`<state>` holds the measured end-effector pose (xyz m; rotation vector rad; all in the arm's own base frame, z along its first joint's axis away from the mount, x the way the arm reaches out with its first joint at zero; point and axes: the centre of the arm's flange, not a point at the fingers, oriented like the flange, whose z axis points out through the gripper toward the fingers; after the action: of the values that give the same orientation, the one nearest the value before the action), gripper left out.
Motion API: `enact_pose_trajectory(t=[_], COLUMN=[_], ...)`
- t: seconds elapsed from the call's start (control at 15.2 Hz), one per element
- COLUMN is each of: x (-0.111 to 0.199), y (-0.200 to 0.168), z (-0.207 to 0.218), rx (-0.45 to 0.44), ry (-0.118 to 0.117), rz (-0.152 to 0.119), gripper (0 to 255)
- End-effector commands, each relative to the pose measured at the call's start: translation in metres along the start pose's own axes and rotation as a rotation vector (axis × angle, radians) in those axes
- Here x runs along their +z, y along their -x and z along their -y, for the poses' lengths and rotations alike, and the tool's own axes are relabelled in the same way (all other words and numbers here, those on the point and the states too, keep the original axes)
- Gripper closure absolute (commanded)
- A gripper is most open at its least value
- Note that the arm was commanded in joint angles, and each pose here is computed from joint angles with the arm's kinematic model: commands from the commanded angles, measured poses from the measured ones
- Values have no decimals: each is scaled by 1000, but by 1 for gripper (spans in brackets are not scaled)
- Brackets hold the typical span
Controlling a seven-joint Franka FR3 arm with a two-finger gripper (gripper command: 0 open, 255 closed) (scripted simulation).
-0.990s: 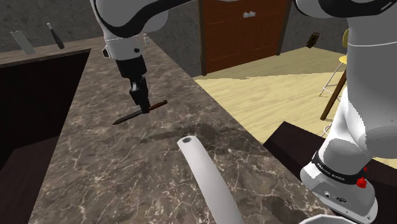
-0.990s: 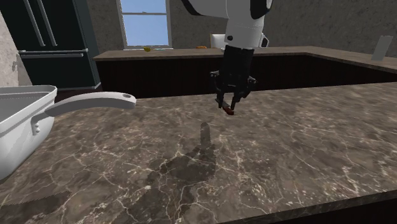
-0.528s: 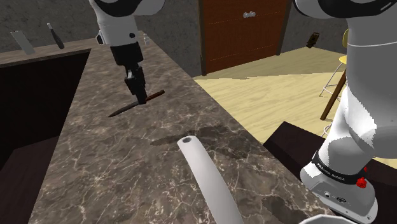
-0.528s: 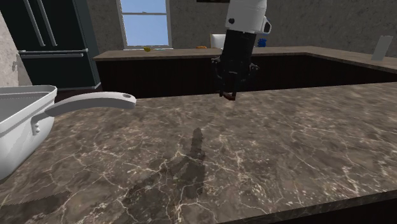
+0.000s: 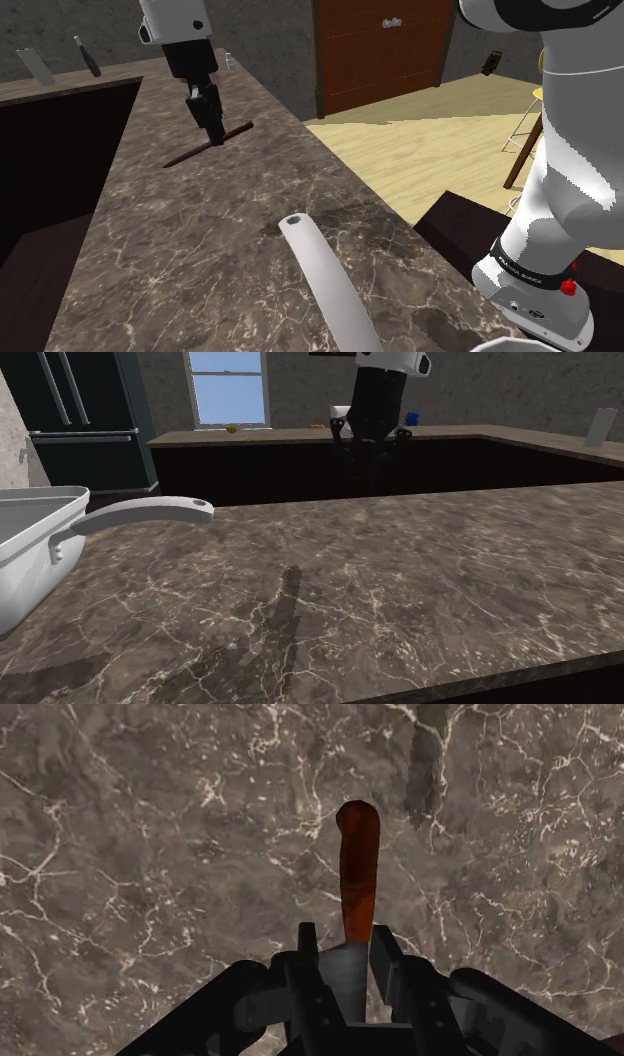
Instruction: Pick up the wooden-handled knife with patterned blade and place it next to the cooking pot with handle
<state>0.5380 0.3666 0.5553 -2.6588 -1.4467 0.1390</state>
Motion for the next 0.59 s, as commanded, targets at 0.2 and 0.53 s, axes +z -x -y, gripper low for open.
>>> enact_pose_trajectory(t=[0.2, 0.53], x=[-26, -52], y=[2, 2], z=[4, 8], rx=[0, 0], ry=[0, 0], rz=[0, 0], gripper=[255, 255])
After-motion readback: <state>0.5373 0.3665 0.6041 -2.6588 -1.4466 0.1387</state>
